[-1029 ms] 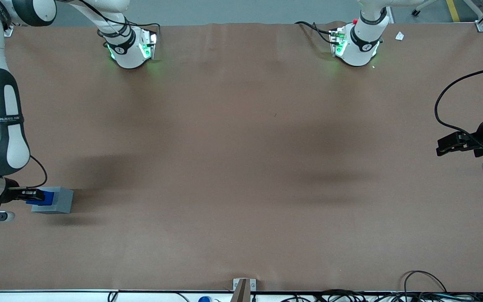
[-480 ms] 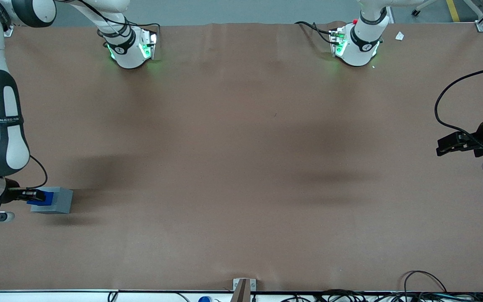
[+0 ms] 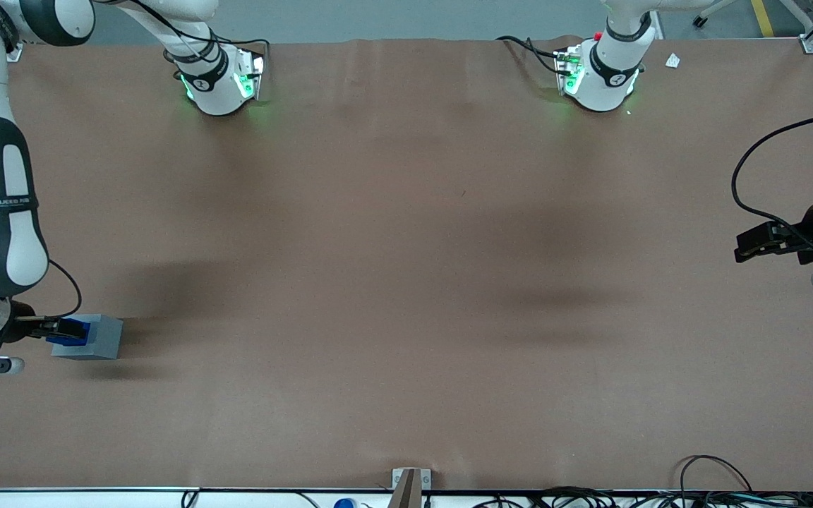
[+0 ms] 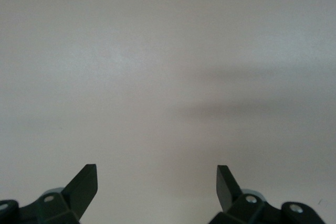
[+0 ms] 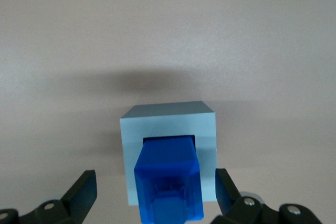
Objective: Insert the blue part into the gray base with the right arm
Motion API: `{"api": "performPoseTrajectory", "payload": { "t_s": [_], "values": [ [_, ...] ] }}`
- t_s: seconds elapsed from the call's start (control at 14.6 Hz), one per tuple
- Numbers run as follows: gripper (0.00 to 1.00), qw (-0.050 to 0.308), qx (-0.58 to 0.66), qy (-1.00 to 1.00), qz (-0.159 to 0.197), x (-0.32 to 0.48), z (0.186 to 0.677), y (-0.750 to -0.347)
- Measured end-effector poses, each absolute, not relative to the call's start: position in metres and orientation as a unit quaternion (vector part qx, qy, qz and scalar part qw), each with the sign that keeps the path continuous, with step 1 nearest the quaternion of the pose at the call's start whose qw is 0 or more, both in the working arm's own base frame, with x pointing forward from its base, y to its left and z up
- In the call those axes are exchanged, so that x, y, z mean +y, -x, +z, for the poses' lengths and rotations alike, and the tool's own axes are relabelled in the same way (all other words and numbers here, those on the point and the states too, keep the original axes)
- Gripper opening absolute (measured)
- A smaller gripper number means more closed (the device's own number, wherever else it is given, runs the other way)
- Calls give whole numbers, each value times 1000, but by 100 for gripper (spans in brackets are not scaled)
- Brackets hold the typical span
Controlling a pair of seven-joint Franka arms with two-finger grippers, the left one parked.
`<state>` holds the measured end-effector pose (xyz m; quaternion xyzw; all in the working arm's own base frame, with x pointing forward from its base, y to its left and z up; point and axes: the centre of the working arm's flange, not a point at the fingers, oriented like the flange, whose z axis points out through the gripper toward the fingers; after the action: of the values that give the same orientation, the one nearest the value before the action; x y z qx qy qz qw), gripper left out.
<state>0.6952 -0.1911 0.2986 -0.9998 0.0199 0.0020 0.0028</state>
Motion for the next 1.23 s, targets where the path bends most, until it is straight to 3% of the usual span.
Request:
{"api": "performPoseTrajectory", "payload": {
  "t_s": [0.21,0.75,0.96,1.23],
  "values": [
    [100,24,31,999,13,-192,348,-686],
    [100,45,36,998,24,-113,585,-601],
    [100,26,48,998,33,-51,622,-581],
    [100,2,56,998,30,-14,630,-578]
  ]
}}
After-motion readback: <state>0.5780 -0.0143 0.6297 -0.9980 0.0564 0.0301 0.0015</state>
